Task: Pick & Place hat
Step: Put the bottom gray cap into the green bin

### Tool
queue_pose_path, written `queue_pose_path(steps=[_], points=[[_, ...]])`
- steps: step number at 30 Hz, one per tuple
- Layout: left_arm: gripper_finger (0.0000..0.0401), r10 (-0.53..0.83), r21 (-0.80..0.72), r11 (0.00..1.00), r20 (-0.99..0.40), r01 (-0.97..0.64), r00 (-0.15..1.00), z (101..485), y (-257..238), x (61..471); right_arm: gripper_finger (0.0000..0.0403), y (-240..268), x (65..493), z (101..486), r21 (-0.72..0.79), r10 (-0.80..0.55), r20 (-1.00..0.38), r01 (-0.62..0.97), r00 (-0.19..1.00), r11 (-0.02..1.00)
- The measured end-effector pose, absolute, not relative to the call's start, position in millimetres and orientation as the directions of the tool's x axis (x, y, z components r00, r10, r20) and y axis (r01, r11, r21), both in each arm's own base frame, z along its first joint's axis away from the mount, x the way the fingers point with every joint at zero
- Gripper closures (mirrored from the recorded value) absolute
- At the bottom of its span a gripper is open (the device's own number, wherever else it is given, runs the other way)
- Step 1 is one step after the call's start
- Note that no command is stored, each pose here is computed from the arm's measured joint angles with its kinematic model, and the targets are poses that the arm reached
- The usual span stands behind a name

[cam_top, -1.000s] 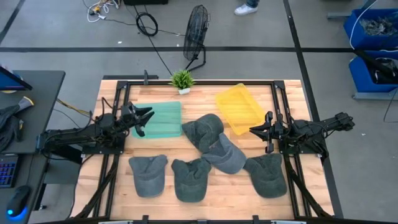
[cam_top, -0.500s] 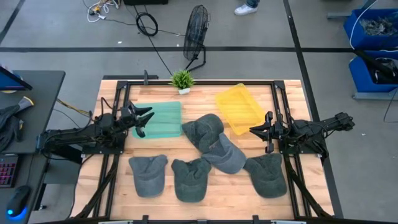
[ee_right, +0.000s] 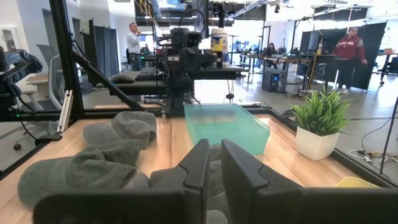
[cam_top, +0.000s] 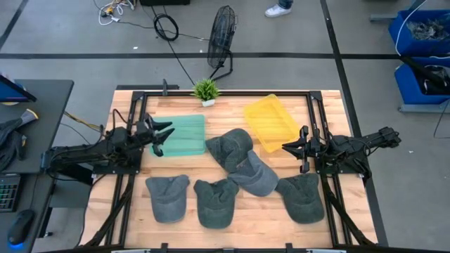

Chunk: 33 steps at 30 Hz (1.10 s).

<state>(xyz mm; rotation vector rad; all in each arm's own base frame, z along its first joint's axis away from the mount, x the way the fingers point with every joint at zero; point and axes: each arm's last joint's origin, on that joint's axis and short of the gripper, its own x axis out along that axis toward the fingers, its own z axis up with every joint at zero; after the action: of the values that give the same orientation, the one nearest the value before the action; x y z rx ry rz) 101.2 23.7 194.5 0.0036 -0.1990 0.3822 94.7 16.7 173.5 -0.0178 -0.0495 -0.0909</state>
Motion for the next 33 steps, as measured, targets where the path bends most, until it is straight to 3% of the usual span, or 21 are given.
queue_pose_path(steps=[4,9,16,23,27,31,33], points=[[0.0268,0.260,0.006,0.962,0.277,-0.273,0.925,221,20,98,0.0357,17,95,173,-0.016,-0.090,0.050,0.091,0.995,0.996],[0.0268,0.179,0.017,0.982,0.259,-0.190,0.949,243,18,101,0.0357,17,95,173,-0.016,-0.090,0.050,0.091,0.995,0.996],[0.0268,0.165,-0.118,0.978,-0.073,-0.173,0.984,255,20,118,0.0357,17,95,173,-0.016,-0.091,0.050,0.091,0.995,0.996],[0.0268,0.122,-0.330,0.889,-0.495,-0.316,0.860,264,19,131,0.0357,17,95,173,-0.016,-0.091,0.050,0.092,0.995,0.996],[0.0268,-0.054,-0.431,0.843,-0.664,-0.322,0.746,255,6,135,0.0357,17,95,173,-0.055,-0.091,0.050,0.094,0.995,0.994],[0.0268,-0.297,-0.543,0.818,-0.682,-0.192,0.668,243,-19,139,0.0357,17,95,173,-0.068,-0.091,0.050,0.095,0.995,0.993],[0.0268,-0.350,-0.575,0.795,-0.696,-0.195,0.627,238,-32,140,0.0357,17,95,173,-0.068,-0.091,0.050,0.094,0.995,0.993]])
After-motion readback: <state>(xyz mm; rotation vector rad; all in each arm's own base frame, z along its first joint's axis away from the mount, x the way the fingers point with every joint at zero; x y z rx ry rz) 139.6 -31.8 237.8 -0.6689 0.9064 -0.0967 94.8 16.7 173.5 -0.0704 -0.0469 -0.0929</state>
